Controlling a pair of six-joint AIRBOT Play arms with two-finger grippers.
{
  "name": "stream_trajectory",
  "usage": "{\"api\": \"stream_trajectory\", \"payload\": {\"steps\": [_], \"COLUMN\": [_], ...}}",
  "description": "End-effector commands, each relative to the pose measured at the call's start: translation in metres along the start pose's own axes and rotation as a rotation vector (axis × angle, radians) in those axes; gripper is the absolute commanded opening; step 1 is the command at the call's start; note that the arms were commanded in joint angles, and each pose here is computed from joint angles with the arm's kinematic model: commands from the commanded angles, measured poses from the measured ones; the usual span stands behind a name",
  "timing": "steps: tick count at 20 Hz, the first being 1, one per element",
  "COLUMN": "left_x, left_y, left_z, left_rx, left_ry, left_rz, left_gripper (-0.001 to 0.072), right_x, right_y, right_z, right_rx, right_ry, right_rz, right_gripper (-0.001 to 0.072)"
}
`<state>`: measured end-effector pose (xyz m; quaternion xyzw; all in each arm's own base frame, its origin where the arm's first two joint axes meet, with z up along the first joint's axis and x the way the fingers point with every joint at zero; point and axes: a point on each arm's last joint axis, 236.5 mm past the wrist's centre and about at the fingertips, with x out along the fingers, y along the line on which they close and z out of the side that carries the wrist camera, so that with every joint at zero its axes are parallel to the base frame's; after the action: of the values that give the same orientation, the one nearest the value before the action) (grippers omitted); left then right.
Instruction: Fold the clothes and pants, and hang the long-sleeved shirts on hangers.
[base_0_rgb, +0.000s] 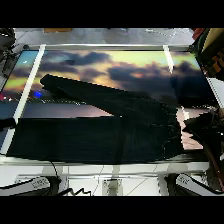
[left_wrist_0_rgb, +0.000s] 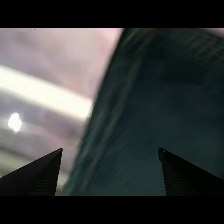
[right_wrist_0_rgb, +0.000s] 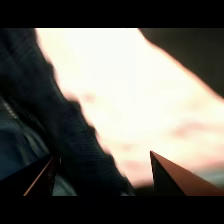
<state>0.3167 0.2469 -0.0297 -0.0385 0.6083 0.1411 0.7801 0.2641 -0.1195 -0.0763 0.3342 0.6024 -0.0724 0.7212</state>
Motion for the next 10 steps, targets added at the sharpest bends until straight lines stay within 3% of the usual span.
{"api": "stream_trajectory", "payload": {"steps": [1,4,10], "left_x": [-0.024,-0.042,-0.039], "left_y": [-0.064,-0.111,-0.169], "left_z": [0.067,0.104,0.123], "left_rx": [-0.008,-0.061,-0.114], "left_ry": [-0.201,-0.329,-0.356], "left_rz": [-0.149,-0.289,-0.453], "left_gripper": [0.0702,0.0696,0.0696], "right_x": [0.012,0.026,0.046], "right_y": [0.024,0.023,0.058], "right_z": [0.045,0.049,0.007], "right_rx": [0.019,-0.064,-0.156], "right_ry": [-0.043,0.061,0.301], "right_rz": [0.154,0.202,0.468], "right_gripper": [0.0620,0.0620,0.0619]}}
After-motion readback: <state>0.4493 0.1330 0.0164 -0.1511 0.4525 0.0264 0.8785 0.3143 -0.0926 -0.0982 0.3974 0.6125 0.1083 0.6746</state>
